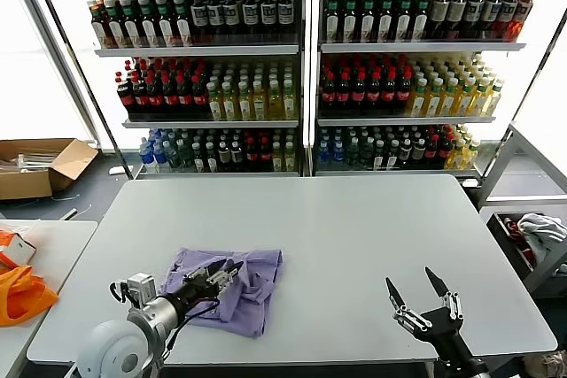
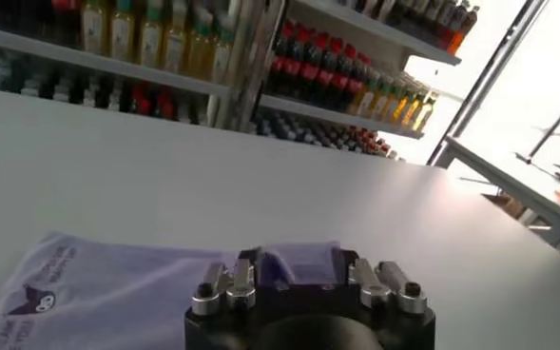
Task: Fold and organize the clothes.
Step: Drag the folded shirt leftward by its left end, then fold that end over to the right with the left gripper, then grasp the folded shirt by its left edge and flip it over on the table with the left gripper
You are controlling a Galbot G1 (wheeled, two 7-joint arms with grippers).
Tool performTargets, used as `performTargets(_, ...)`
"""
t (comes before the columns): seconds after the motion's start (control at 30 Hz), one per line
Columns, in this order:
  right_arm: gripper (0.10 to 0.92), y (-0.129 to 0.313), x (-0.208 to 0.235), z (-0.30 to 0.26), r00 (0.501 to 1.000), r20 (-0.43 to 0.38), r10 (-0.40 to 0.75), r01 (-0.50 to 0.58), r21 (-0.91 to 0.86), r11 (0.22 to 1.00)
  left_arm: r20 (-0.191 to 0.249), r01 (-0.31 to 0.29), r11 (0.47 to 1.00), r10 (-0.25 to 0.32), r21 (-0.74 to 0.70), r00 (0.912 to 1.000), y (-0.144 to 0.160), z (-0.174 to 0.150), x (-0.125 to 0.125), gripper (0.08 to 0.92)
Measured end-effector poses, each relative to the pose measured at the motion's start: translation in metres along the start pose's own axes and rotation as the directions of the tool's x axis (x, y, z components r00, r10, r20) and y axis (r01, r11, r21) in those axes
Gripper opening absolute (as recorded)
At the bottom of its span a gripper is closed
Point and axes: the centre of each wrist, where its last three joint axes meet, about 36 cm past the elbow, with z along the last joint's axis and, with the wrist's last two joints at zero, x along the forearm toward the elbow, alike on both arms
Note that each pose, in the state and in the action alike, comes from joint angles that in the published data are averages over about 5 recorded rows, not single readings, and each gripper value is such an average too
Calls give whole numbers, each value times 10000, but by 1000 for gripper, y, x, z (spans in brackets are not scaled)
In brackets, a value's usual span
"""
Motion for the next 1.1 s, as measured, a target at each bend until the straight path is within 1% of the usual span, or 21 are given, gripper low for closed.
performTargets(0.1,823,0,0,0,10000,-4,-29,29,0,10000,402,109,9998,-114,146,9991,-4,-11,11,617)
performTargets(0.2,823,1,-1,2,10000,-26,-65,65,-30,10000,846,382,9989,-405,283,9956,-2,-23,22,704)
performTargets(0.27,823,2,-1,3,10000,-29,-94,94,-48,9999,1099,703,9971,-732,302,9912,4,-30,29,761)
performTargets(0.33,823,3,-2,3,9999,-21,-125,125,-54,9999,1278,1117,9934,-1142,261,9852,12,-32,35,800)
performTargets(0.43,823,3,-3,3,9999,-7,-170,170,-35,9999,1357,1766,9841,-1772,168,9748,27,-27,41,820)
performTargets(0.53,823,2,-4,3,9998,-5,-211,211,-7,9998,1272,2294,9733,-2288,102,9651,41,-15,45,822)
performTargets(0.63,823,1,-5,2,9997,-22,-229,229,7,9997,1164,2689,9632,-2677,57,9564,52,-3,45,823)
performTargets(0.73,823,1,-5,2,9997,-42,-229,229,6,9997,1020,2987,9543,-2976,49,9492,62,10,43,823)
performTargets(0.87,823,1,-6,1,9998,-22,-209,209,9,9998,797,3265,9451,-3262,98,9419,73,25,37,817)
performTargets(0.97,823,0,-6,1,9999,10,-150,150,-2,9999,687,3387,9408,-3387,116,9384,77,34,32,776)
performTargets(1.1,823,0,-6,1,10000,20,-96,96,-29,9999,498,3442,9387,-3447,181,9374,80,45,26,669)
